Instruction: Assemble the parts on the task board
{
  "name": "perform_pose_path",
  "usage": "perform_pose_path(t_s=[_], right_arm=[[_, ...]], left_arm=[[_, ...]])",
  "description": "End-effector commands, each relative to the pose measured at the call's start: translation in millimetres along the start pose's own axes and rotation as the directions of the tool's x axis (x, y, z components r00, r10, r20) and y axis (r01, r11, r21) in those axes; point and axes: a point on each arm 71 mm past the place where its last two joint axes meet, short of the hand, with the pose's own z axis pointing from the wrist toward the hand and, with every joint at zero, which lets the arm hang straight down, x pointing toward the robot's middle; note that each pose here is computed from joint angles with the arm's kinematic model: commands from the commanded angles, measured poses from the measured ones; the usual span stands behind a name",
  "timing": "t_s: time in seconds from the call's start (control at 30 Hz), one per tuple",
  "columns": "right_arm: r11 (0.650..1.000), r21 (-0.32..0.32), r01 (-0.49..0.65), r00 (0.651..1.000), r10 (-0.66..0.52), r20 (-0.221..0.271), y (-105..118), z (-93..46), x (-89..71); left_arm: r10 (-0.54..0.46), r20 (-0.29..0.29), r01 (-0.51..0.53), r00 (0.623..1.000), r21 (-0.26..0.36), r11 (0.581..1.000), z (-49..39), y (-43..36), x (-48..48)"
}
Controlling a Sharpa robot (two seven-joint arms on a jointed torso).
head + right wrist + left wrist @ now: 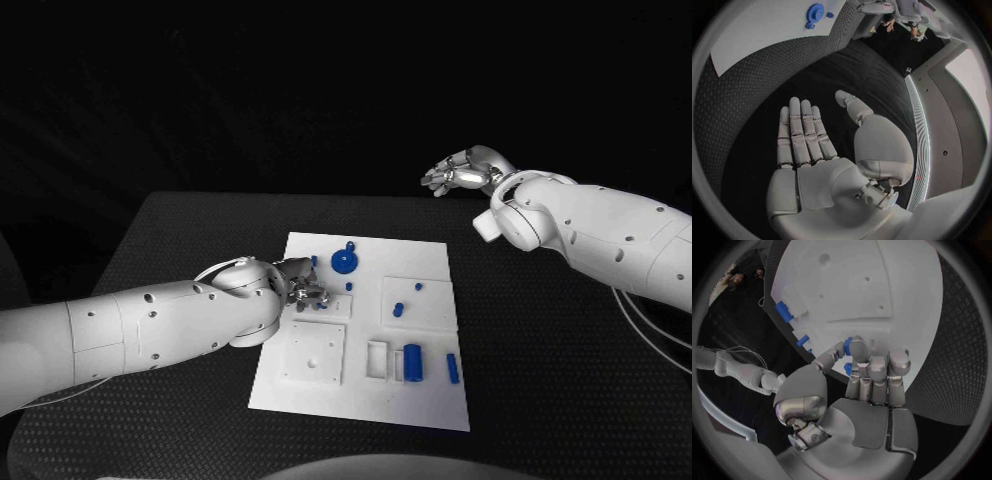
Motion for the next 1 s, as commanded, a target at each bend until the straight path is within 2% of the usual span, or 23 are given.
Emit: perform_pose_path(t_s=[0.03,0.77,1.0], right_arm=[[1.0,-0.006,-0.003,1.0,0.003,-0.012,0.6,0.0,1.0],[1.0,-0.006,-0.003,1.0,0.003,-0.013,0.9,-0.1,1.4],[1.0,-0.006,-0.003,1.0,0.003,-0.013,0.8,-0.2,1.3]], left_arm=[[0.013,-0.04,-0.014,0.999,-0.018,1.0,-0.3,2.7,6.2],[0.049,-0.09,-0.051,0.995,-0.02,0.998,4.8,-3.0,9.9],[0.065,-0.106,-0.067,0.992,-0.011,0.998,5.7,-7.2,11.8]])
